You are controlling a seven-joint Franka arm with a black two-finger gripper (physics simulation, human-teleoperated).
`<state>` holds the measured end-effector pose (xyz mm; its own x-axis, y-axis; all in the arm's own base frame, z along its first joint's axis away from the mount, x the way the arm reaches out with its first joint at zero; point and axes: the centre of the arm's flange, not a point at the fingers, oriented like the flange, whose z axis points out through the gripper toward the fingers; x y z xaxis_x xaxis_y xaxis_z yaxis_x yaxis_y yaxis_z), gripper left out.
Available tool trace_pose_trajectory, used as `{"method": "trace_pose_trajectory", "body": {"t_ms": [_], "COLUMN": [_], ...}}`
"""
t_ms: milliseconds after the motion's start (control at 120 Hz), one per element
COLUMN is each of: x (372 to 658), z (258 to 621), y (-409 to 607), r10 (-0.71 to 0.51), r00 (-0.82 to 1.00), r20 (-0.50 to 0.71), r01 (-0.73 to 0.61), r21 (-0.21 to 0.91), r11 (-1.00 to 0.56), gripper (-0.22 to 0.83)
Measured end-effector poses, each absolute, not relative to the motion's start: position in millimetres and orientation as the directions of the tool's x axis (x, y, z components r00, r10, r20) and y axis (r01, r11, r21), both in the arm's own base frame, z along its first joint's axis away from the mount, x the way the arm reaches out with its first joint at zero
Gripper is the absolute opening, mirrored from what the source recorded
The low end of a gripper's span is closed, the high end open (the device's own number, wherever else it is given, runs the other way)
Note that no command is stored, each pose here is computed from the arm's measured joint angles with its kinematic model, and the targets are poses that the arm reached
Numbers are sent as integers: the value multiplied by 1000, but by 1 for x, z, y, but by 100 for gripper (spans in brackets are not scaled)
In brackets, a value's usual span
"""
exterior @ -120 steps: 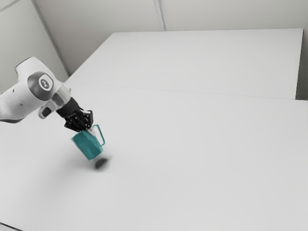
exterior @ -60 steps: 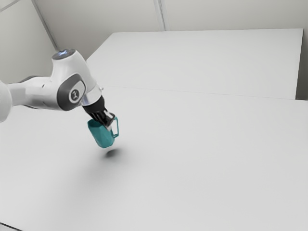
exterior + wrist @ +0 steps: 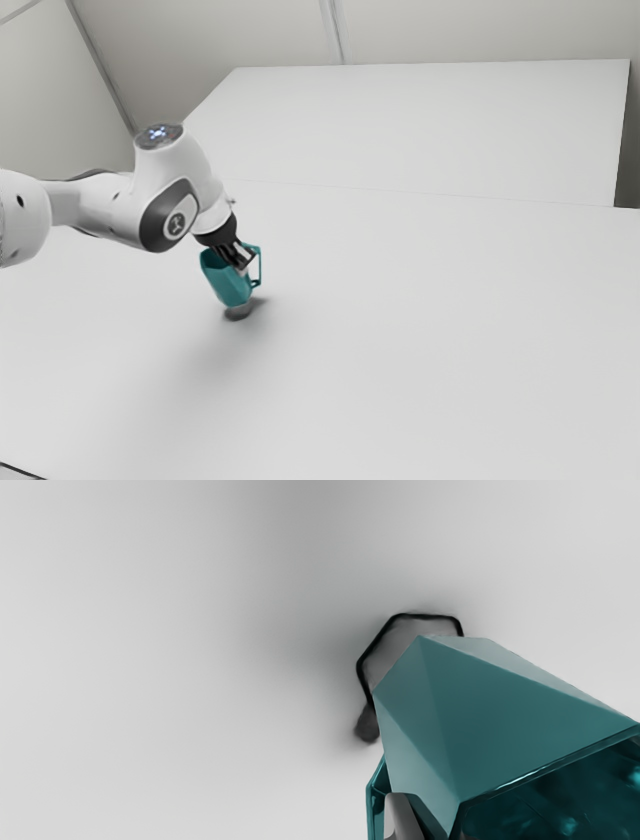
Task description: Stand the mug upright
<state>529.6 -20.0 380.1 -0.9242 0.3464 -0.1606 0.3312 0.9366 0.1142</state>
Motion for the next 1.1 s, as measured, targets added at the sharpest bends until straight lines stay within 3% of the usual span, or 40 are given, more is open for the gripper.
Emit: {"method": "trace_pose_trajectory", "body": {"t_ms": [375,550,675,958,1100], "x": [533,532,528,518,539], "z": [349,364,383,430,480], "y": [-29,-18,-10,-41,-39], "r10": [363,350,338,386,373], "r00": [-924,-927,-929,-909,-909], "r20": [-122,-136,-149,-157,-188], "r01": [353,336,322,369,351], "r21": [102,114,122,131,141], "r11": [930,935,939,920,926], "gripper": [-17,22,39,56,59]}}
